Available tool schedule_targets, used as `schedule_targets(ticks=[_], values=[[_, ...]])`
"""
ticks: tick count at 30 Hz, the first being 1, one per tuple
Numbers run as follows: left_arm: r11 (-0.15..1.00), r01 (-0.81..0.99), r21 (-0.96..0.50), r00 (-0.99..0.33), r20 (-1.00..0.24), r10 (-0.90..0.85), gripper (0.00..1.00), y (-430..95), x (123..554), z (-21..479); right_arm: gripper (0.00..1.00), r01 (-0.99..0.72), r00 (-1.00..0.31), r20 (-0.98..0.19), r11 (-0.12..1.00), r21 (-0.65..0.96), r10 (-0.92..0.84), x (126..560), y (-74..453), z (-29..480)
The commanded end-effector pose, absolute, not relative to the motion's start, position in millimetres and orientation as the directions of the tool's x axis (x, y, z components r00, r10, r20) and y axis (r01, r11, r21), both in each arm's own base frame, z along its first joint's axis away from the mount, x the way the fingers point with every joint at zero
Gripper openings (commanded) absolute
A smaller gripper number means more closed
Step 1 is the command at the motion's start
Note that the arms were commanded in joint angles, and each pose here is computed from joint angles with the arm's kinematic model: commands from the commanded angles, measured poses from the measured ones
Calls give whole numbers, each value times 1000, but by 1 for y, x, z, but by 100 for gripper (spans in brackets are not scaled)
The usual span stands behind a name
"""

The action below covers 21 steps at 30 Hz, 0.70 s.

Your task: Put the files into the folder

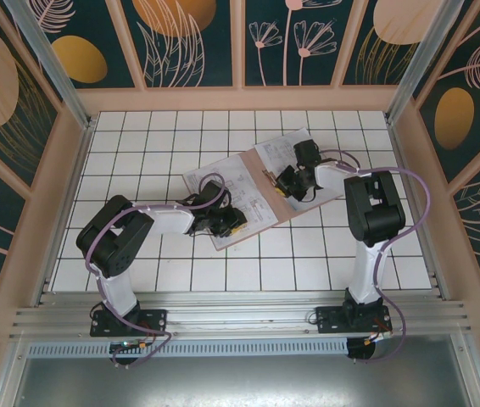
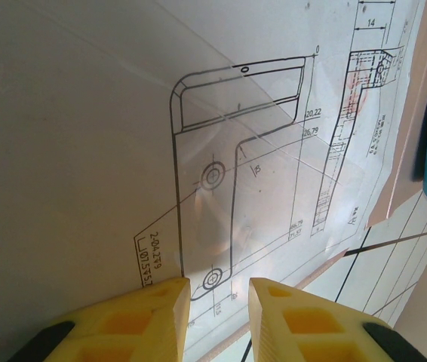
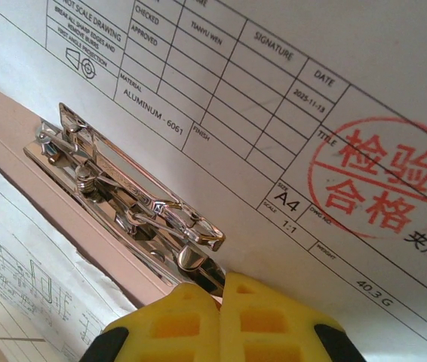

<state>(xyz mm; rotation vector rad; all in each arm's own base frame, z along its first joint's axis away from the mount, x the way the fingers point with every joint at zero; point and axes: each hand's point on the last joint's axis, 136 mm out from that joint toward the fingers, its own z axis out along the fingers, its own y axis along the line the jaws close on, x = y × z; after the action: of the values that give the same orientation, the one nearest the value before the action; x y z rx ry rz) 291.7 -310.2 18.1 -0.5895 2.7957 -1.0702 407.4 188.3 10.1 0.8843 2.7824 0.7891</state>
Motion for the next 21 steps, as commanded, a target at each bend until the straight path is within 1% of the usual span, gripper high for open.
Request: schedule_targets(ticks=[1,5,10,14,16,19,21], values=[[742,-425,-518,-895,117,-431,29,-277,266,-13,0,671,-728,116,737,-85,676,302,100,-100],[740,-430,-517,-893,119,-435,29,-276,265,-15,0,717,-678,190,696,-45,710,292,117,-105],[733,-440,-518,-887,125,-445,29,-273,263,-17,0,740,-646,194,668,-81,739,283,119,-109],[722,-457,-519,-878,132,-461,29,-269,262,-19,0,755,-606,187,633,-171,773,259,107,-117],[719,-460,-521,-875,130,-466,29,-268,263,-18,0,782,-571,202,602,-161,796,249,109,-120],[716,-462,-523,-874,132,-468,29,-267,263,-19,0,784,-580,214,610,-115,786,257,115,-118],[716,-463,-522,-874,133,-468,29,-267,263,-19,0,761,-622,173,642,-98,764,277,114,-107]])
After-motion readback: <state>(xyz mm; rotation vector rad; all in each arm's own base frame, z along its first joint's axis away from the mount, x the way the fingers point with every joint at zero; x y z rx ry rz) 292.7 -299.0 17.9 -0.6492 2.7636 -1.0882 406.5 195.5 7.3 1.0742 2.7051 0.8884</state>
